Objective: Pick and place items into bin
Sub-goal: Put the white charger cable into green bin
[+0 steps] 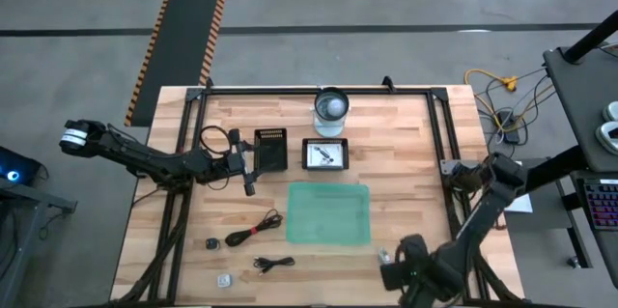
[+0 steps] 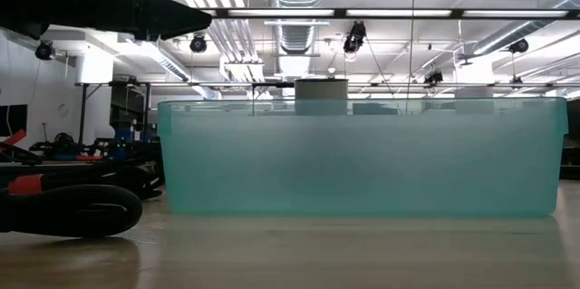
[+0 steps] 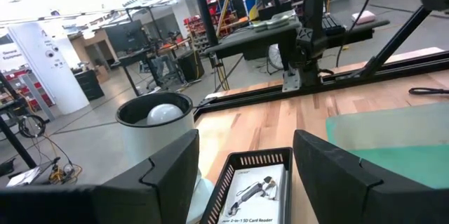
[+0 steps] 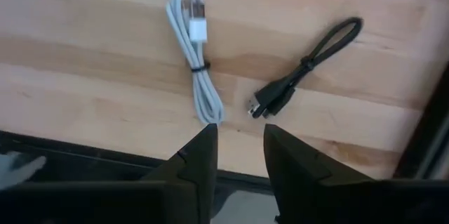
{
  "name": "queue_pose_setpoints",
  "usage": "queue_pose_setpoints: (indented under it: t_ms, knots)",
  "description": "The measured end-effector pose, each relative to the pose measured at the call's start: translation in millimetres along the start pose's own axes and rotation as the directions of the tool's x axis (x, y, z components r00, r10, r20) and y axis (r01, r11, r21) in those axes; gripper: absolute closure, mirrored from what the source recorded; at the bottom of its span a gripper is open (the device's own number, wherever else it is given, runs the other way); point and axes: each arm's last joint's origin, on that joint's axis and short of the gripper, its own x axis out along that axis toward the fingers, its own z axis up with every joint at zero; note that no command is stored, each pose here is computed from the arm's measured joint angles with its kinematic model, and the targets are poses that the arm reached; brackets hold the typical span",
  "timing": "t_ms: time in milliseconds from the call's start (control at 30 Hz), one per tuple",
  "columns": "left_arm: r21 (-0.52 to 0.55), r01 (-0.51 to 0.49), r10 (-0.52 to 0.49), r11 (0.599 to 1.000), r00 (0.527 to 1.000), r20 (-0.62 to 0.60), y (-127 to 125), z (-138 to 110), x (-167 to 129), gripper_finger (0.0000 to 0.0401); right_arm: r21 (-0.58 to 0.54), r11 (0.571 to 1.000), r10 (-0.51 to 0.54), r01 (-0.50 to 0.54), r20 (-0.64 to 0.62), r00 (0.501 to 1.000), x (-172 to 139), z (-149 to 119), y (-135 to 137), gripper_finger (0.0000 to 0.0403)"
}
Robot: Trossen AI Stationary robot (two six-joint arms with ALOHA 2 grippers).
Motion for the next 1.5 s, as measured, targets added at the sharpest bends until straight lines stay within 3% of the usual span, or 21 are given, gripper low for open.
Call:
queue_pose_setpoints:
  t_ms: [200, 367, 467, 667, 1100, 1500]
  knots:
    - [0.000, 0.000, 0.000, 1.000, 1.000, 0.000, 0, 0, 0, 0.0186, -0.012, 0.998, -0.062, 0.063, 0.050, 0.997, 33, -9, 9, 0.0278]
    - [0.000, 0.000, 0.000, 1.000, 1.000, 0.000, 0, 0, 0, 0.0186, 0.006, 0.989, -0.146, 0.146, 0.020, 0.989, 45, -13, 9, 0.0256]
    - [0.000, 0.000, 0.000, 1.000, 1.000, 0.000, 0, 0, 0, 0.0186, 0.002, 0.991, -0.133, 0.133, 0.037, 0.990, 47, -13, 10, 0.0240]
    - [0.000, 0.000, 0.000, 1.000, 1.000, 0.000, 0, 0, 0, 0.0186, -0.112, 0.994, 0.011, 0.003, 0.121, 0.993, 50, -10, 21, 0.0216]
    - [0.000, 0.001, -0.001, 1.000, 1.000, -0.001, 0, 0, 0, 0.0186, -0.272, 0.962, 0.035, -0.008, 0.096, 0.995, 73, -9, 38, 0.0226]
    - [0.001, 0.001, -0.001, 1.000, 1.000, -0.001, 0, 0, 0, 0.0186, -0.326, 0.942, -0.049, 0.076, 0.090, 0.995, 93, -11, 35, 0.0233]
